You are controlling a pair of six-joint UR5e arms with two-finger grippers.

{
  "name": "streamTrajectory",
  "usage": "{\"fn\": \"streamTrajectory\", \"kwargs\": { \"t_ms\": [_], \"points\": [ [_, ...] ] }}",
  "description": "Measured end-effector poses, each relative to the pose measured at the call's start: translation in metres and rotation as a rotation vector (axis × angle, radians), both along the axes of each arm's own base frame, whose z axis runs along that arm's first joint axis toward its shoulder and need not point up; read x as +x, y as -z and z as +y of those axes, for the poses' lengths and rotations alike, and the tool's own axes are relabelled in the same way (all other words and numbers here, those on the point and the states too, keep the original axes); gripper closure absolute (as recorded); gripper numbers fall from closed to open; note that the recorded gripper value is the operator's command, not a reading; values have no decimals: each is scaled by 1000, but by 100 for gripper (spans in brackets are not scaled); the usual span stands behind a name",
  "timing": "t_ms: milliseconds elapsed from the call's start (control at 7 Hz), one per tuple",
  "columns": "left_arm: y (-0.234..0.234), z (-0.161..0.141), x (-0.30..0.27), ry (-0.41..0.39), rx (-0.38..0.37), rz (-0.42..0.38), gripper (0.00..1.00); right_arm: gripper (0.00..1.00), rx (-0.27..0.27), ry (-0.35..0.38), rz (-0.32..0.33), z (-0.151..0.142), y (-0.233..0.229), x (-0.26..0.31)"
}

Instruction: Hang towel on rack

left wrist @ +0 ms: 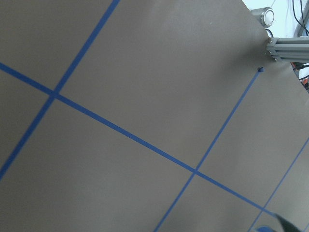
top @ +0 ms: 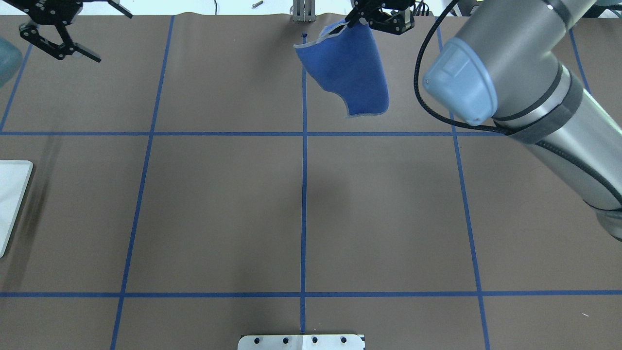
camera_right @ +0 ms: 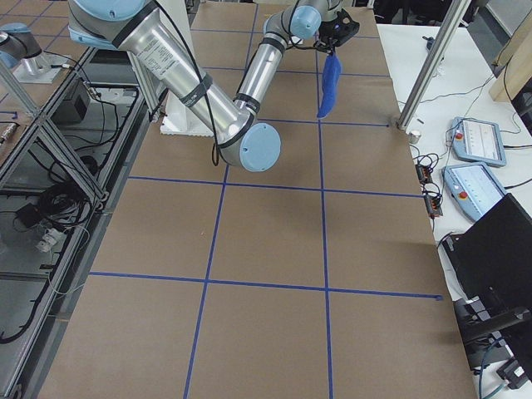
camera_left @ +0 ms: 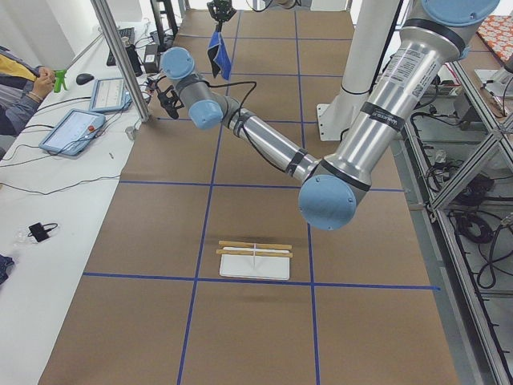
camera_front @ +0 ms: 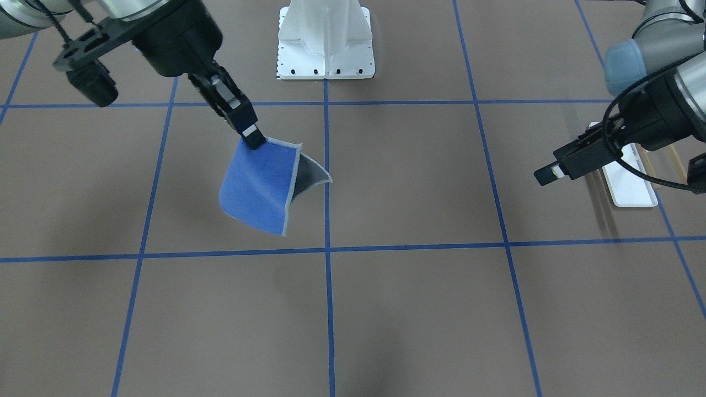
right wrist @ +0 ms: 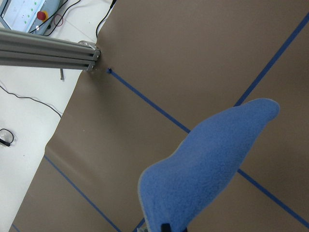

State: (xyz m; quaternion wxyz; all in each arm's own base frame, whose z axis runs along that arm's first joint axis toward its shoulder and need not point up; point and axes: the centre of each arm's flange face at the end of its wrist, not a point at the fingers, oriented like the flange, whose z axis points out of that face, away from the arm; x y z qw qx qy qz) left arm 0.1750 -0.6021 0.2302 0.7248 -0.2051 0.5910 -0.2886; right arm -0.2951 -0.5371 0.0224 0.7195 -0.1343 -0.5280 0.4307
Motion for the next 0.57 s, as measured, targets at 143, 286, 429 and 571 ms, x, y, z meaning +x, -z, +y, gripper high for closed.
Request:
{"fn": "streamTrajectory", "kwargs": {
  "t_ms": [143, 286, 429, 571],
  "points": [
    [35, 3, 25, 42, -117, 17, 2, 100, -6, -17, -14, 10, 20, -18],
    [63, 10, 45, 79, -213, 44, 2, 100, -16, -34, -22, 12, 40, -36],
    [80, 16, 56, 102, -287, 73, 2, 100, -25, -47, -19, 9, 55, -51],
    [92, 22, 58, 114, -337, 97, 2, 100, -30, -55, -15, 6, 62, -58]
  ]
}}
